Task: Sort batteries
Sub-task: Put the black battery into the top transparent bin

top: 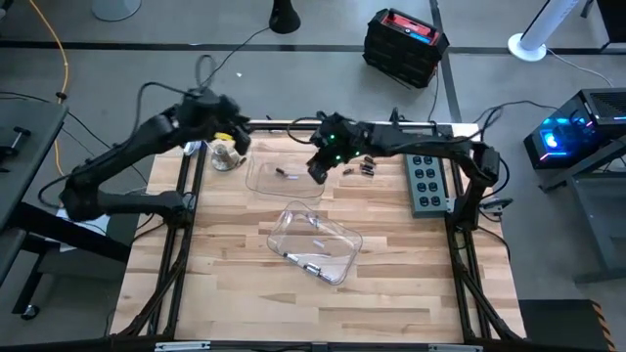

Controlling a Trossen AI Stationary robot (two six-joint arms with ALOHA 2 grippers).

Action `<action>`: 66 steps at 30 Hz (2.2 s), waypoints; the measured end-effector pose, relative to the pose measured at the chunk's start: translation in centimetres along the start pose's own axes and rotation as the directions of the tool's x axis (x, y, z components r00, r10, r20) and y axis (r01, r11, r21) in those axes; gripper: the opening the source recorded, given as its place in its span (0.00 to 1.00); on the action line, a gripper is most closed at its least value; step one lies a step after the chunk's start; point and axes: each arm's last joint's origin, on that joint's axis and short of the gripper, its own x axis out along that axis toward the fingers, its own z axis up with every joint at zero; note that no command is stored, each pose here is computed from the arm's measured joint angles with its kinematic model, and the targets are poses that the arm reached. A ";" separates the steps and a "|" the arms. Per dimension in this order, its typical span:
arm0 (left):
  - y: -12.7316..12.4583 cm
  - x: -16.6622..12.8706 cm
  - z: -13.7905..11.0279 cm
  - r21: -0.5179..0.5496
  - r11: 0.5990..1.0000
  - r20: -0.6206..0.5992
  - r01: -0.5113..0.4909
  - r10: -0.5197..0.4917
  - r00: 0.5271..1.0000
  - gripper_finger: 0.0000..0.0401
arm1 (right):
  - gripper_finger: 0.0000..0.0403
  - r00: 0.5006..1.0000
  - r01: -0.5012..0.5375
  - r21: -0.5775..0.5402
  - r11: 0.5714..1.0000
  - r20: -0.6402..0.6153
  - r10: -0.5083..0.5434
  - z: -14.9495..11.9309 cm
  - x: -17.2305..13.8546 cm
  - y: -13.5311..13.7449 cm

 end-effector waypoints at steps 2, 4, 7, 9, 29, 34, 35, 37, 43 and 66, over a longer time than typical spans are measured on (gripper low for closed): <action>0.5 -1.0 -0.8 -0.043 0.999 0.016 -0.018 0.019 1.000 0.39 | 0.00 0.999 -0.030 0.062 0.998 0.033 0.028 -1.1 1.7 -0.8; 0.8 -1.4 -1.9 -0.089 0.995 -0.012 -0.034 0.033 0.999 0.39 | 0.00 1.000 -0.016 0.097 0.995 0.021 0.014 -2.2 2.7 -1.4; 1.0 -1.3 -3.8 -0.151 0.987 -0.084 -0.049 0.037 0.996 0.39 | 0.00 0.995 0.088 0.103 0.991 -0.064 -0.082 -3.6 2.8 -2.4; 0.9 -1.0 -4.7 -0.172 0.984 -0.111 -0.052 0.033 0.993 0.40 | 0.00 0.981 0.150 0.076 0.986 -0.135 -0.139 -3.9 1.7 -3.1; -0.1 -3.7 -5.9 -0.253 0.957 -0.038 0.145 -0.160 0.986 0.40 | 0.33 0.858 0.495 0.390 0.776 -0.358 -0.367 -9.5 -2.4 -15.5; -0.1 -3.7 -5.8 -0.263 0.954 -0.025 0.144 -0.156 0.987 0.40 | 0.46 0.851 0.506 0.408 0.760 -0.377 -0.365 -11.0 -0.7 -16.2; 0.0 -3.7 -5.7 -0.270 0.952 -0.015 0.143 -0.152 0.988 0.40 | 0.47 0.853 0.505 0.409 0.760 -0.368 -0.369 -11.2 -0.2 -16.4; -0.1 -3.6 -5.3 -0.282 0.947 0.022 0.152 -0.153 0.988 0.40 | 0.48 0.854 0.503 0.396 0.768 -0.361 -0.374 -11.5 0.5 -16.8; 0.0 -3.6 -4.1 -0.384 0.909 0.143 0.163 -0.116 0.983 0.40 | 0.48 0.795 0.571 0.269 0.775 -0.419 -0.440 -12.5 1.5 -17.9; 0.1 -4.1 -2.5 -0.375 0.903 0.313 0.208 -0.088 0.946 0.40 | 0.06 0.943 0.331 0.170 0.928 -0.102 -0.318 -7.4 -3.2 -12.3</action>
